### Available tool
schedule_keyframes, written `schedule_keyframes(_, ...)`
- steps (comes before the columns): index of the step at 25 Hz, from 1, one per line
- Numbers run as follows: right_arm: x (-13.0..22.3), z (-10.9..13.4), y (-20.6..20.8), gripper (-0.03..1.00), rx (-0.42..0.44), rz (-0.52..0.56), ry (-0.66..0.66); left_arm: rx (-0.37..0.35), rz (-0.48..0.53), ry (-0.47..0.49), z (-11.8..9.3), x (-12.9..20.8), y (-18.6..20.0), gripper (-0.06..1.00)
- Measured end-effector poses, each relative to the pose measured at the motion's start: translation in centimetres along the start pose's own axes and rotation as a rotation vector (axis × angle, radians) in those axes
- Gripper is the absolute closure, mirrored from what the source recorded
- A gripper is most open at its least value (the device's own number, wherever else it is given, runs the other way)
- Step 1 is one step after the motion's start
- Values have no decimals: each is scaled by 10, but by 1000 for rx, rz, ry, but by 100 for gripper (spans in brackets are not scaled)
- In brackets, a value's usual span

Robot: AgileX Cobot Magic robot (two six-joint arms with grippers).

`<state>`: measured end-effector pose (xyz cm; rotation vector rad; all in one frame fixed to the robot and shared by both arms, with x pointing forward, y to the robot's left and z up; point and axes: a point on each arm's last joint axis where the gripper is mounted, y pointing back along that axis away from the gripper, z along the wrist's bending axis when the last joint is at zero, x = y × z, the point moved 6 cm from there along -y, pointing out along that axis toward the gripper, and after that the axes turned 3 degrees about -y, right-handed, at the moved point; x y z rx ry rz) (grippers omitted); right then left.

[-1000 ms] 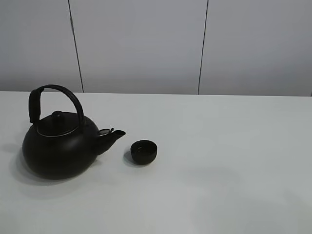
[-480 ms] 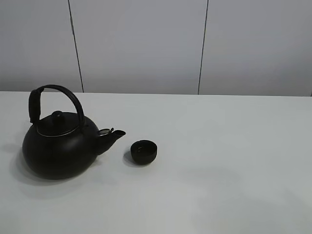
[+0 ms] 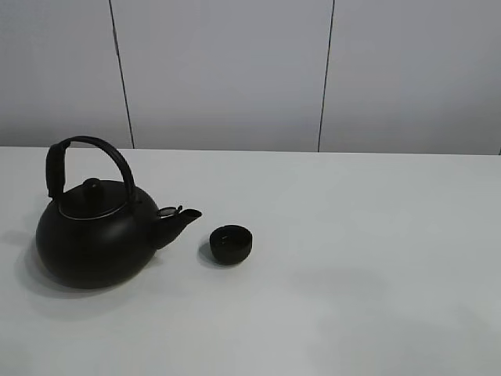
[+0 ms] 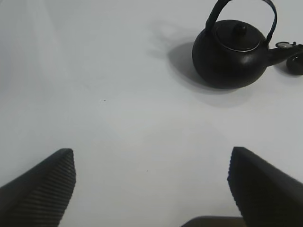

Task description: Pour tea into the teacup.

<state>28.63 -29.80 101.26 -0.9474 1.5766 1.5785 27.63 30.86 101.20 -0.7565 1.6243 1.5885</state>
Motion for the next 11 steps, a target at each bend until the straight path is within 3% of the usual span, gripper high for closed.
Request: schedule_keyframes(11,0,0,0,33,0,0,0,5,-54,0,-1,-4,-3,31)
